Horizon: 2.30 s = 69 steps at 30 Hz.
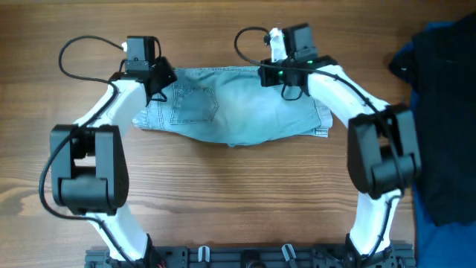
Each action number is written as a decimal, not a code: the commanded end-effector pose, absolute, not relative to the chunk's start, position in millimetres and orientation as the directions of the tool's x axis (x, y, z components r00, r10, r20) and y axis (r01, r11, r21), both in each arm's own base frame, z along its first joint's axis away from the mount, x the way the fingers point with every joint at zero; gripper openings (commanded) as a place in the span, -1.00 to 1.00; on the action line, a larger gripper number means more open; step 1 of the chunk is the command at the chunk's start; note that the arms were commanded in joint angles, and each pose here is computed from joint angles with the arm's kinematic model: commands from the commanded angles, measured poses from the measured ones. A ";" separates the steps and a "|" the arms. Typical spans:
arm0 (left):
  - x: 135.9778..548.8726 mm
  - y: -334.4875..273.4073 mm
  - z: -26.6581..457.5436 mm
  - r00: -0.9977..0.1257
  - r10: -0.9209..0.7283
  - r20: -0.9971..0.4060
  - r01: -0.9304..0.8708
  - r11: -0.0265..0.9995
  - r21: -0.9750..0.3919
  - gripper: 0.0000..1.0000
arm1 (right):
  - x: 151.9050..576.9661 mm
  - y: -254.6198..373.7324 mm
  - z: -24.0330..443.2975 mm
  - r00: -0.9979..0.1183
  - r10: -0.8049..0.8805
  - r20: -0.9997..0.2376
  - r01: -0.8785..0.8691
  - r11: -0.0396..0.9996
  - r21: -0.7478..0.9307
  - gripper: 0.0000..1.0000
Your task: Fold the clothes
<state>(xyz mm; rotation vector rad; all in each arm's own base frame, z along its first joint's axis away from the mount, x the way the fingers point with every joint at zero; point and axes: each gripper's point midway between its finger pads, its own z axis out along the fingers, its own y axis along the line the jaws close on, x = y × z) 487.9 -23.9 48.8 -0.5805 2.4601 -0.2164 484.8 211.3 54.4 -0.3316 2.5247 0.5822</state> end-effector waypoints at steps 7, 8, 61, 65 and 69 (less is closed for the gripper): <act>489.4 39.5 17.2 -0.721 -0.445 -0.531 -0.415 0.891 -0.183 -0.92 | 511.2 165.1 8.6 -0.819 -0.124 -0.560 -0.205 0.975 0.085 -0.77; 492.7 40.8 27.5 -0.706 -0.445 -0.551 -0.412 0.891 -0.193 -0.92 | 516.0 165.9 21.2 -0.800 -0.119 -0.588 -0.207 0.975 0.085 -0.73; 396.8 49.5 167.7 -0.774 -0.402 -0.489 -0.384 0.912 -0.141 0.99 | 352.2 202.3 160.2 -0.908 -0.169 -0.384 -0.360 0.784 0.506 -0.68; 402.9 57.0 159.9 -0.714 -0.522 -0.467 -0.490 0.849 -0.199 1.00 | 343.3 242.0 127.3 -0.890 -0.256 -0.378 -0.431 0.744 0.510 -0.68; 406.1 62.1 149.6 -0.682 -0.585 -0.439 -0.549 0.806 -0.221 0.99 | 341.1 280.4 85.7 -0.869 -0.336 -0.364 -0.488 0.709 0.510 -0.70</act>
